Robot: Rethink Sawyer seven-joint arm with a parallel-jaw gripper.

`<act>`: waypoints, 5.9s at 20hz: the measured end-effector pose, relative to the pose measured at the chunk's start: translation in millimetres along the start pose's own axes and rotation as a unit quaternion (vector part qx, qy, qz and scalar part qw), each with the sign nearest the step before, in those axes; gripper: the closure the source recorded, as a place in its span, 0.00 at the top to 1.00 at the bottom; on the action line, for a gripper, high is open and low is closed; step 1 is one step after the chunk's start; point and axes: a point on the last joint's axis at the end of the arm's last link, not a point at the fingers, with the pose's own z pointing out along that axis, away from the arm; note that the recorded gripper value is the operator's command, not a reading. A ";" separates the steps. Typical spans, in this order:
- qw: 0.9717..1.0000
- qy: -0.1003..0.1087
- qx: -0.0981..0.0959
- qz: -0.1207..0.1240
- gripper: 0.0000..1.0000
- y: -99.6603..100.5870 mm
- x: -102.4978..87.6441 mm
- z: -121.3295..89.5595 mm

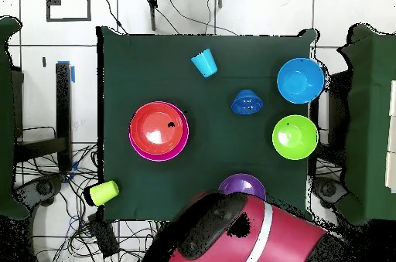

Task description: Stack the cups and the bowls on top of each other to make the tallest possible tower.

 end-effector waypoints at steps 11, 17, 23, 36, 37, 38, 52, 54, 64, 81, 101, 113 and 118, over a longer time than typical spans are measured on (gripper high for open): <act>1.000 0.007 -0.011 0.004 1.00 -0.8 -12.1 -5.3; 1.000 0.019 -0.016 0.011 1.00 -6.1 -21.9 -9.9; 0.999 0.027 -0.019 0.012 1.00 -10.3 -28.7 -9.4; 0.999 0.035 -0.026 0.003 1.00 -14.1 -45.4 -7.9; 0.999 0.036 -0.027 0.003 1.00 -14.2 -45.7 -7.8; 0.999 0.037 -0.027 0.002 1.00 -14.3 -45.9 -7.8; 0.998 0.050 -0.039 -0.002 1.00 -17.2 -49.4 -8.1; 0.998 0.052 -0.039 -0.003 1.00 -16.6 -50.4 -8.3; 0.998 0.047 -0.034 -0.021 1.00 -5.4 -56.0 -11.4; 0.995 0.027 0.005 -0.094 1.00 40.7 -53.1 -16.1; 0.997 -0.001 0.035 -0.063 1.00 39.9 -71.1 -83.9; 0.999 0.001 0.033 -0.038 1.00 23.4 -74.5 -91.3; 0.999 0.002 0.026 -0.021 1.00 9.8 -74.3 -88.5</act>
